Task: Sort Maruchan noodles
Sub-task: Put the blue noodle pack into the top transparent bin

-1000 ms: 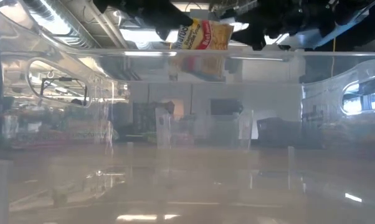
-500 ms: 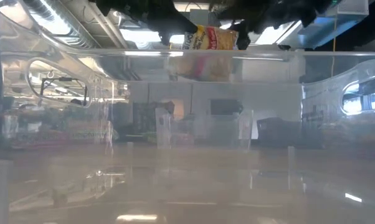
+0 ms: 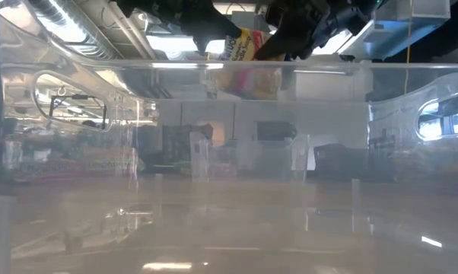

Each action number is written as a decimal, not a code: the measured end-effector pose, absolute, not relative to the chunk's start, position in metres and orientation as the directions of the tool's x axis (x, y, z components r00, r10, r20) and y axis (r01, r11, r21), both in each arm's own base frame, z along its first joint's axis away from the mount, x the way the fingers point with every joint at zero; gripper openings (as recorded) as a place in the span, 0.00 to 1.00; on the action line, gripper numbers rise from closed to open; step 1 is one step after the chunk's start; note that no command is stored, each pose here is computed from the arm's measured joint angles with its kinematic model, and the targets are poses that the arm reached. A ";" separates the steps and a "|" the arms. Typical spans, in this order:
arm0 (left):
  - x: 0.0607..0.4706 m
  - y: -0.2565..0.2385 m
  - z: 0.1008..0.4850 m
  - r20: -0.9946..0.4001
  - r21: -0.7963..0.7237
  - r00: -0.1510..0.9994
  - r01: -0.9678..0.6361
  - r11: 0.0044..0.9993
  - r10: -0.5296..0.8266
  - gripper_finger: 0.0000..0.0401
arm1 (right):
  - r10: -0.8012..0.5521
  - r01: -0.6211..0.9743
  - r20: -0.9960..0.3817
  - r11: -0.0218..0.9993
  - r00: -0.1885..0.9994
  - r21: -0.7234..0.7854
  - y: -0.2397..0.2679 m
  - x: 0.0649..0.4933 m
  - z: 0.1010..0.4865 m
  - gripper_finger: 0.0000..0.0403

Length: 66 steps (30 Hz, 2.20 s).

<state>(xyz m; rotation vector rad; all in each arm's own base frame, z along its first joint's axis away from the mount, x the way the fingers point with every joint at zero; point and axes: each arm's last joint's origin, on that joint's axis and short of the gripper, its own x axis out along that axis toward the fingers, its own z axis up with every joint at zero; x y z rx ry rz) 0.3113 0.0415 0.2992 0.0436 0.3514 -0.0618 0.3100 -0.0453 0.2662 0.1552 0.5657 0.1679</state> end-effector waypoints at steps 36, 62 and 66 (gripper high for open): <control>0.293 0.018 0.205 -0.809 -0.195 0.558 0.043 0.980 -0.185 0.19 | -0.400 0.421 -0.712 0.893 0.577 -0.160 -0.130 0.246 0.257 0.24; 0.311 0.078 0.177 -0.780 0.082 0.531 -0.437 0.896 0.330 0.18 | -0.162 0.317 -0.853 0.948 0.497 0.005 -0.104 0.262 0.224 0.24; 0.311 0.089 0.180 -0.755 0.073 0.553 -0.465 0.882 0.354 0.18 | -0.151 0.335 -0.854 0.942 0.498 0.029 -0.104 0.262 0.224 0.24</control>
